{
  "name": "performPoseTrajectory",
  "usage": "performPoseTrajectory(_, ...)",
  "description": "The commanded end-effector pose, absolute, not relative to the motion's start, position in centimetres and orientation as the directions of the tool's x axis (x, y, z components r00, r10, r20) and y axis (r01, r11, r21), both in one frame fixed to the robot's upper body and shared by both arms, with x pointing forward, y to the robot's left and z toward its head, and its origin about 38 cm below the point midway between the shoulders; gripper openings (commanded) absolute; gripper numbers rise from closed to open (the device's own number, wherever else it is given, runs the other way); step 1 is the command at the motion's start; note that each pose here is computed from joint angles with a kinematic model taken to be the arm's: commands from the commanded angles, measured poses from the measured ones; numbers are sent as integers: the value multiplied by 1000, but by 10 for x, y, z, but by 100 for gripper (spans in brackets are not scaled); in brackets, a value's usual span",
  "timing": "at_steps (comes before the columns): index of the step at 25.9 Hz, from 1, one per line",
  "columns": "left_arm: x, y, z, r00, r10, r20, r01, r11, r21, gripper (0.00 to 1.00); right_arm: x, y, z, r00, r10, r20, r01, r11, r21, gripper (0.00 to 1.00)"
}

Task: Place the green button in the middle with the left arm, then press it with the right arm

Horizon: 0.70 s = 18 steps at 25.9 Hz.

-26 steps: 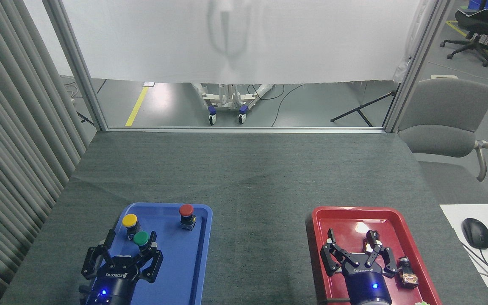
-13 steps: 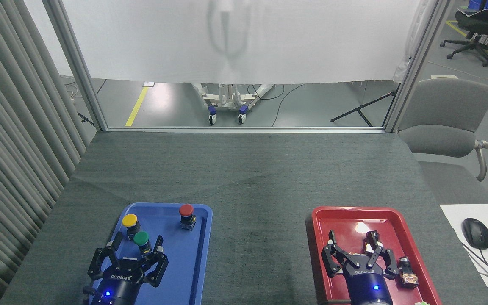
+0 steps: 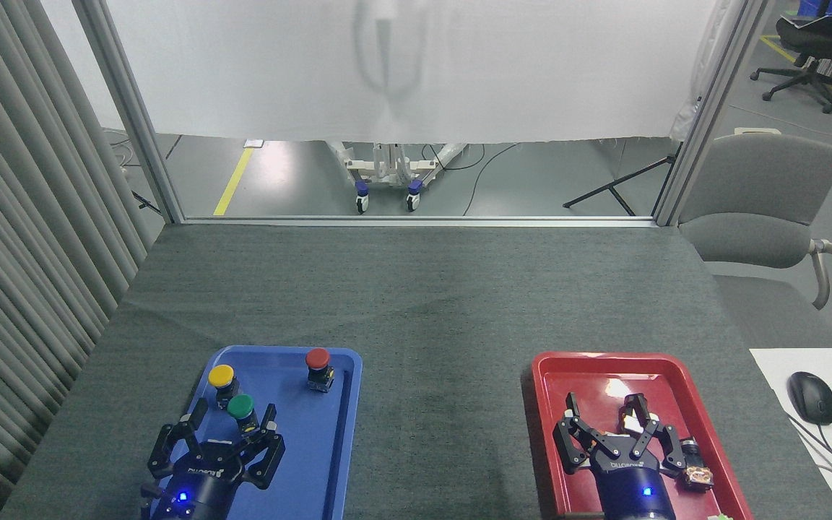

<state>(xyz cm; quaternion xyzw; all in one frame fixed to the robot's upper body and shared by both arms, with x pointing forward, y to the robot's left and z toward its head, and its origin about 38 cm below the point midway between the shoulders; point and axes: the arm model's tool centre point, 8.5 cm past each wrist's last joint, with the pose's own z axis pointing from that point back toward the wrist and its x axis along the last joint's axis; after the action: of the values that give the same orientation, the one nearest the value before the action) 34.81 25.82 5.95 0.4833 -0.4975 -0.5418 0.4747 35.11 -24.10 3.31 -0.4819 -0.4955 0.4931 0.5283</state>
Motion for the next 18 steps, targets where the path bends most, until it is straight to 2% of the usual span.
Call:
performPoseTrajectory(1,349,266,62,-85,-994,-63,47,-67,997,100,350,-242,32,24,999,47,-45,48,-998,100)
performPoseTrajectory(18,351,268,65,-87,-996,-33,41,-37,998,100,349,-241,32,23,999,49,-45,50,-998,100)
